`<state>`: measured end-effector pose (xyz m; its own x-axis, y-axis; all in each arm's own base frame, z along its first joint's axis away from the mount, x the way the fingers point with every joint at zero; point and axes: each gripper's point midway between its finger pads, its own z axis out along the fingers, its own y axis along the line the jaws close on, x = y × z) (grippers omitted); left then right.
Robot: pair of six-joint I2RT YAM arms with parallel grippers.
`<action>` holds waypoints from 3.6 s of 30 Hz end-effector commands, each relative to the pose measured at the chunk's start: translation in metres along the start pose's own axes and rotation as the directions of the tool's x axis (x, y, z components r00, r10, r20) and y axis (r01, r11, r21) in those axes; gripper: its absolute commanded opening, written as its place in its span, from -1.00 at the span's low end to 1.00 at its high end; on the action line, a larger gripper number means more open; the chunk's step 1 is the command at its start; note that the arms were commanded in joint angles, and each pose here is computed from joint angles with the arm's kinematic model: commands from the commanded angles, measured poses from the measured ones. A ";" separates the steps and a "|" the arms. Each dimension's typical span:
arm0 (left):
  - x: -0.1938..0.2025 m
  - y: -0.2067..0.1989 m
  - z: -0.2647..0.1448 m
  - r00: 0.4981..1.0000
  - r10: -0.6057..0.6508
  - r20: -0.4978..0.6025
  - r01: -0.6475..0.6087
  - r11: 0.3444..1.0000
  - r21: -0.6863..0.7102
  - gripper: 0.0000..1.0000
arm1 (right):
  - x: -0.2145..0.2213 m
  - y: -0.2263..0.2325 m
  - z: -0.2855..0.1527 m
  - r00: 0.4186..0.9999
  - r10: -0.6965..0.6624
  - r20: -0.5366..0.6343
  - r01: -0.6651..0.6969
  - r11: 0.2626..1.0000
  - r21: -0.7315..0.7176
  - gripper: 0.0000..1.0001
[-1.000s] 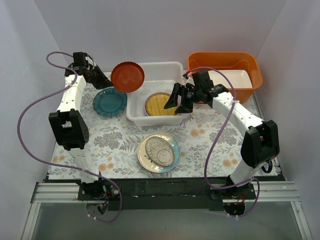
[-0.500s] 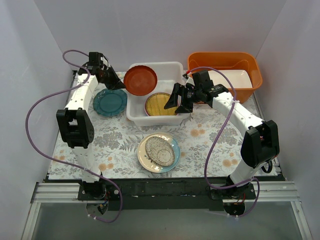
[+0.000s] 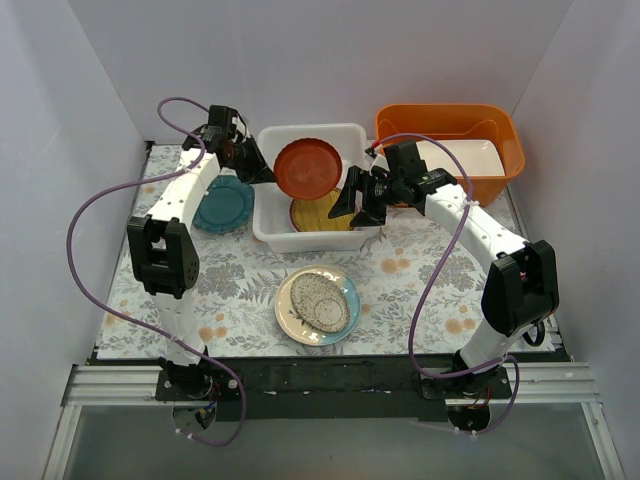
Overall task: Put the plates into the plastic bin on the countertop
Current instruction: Place the plate in the plastic bin, then pick up the plate at the center of the board.
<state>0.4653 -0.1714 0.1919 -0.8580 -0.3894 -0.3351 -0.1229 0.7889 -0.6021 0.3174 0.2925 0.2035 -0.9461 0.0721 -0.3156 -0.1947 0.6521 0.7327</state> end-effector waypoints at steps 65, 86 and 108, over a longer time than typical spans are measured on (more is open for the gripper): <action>0.074 0.034 0.069 0.969 0.087 -0.233 -0.132 0.974 -0.183 -1.00 | 0.003 0.010 -0.013 0.998 -0.047 0.041 0.049 0.998 -0.031 0.66; 0.062 0.036 0.067 0.970 0.114 -0.217 -0.164 0.959 -0.231 -0.53 | 0.003 0.011 -0.013 0.998 -0.053 0.039 0.054 0.998 -0.035 0.66; 0.039 -0.043 0.036 0.979 0.170 -0.108 -0.169 0.985 0.023 0.96 | 0.004 0.012 -0.015 0.998 -0.057 0.042 0.058 0.998 -0.037 0.67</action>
<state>0.4483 -0.2226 0.1169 -0.9504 -0.1770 -0.2557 -0.0459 0.8930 -0.4477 0.3115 0.2894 0.2042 -0.9418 0.0700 -0.3288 -0.2074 0.6489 0.7321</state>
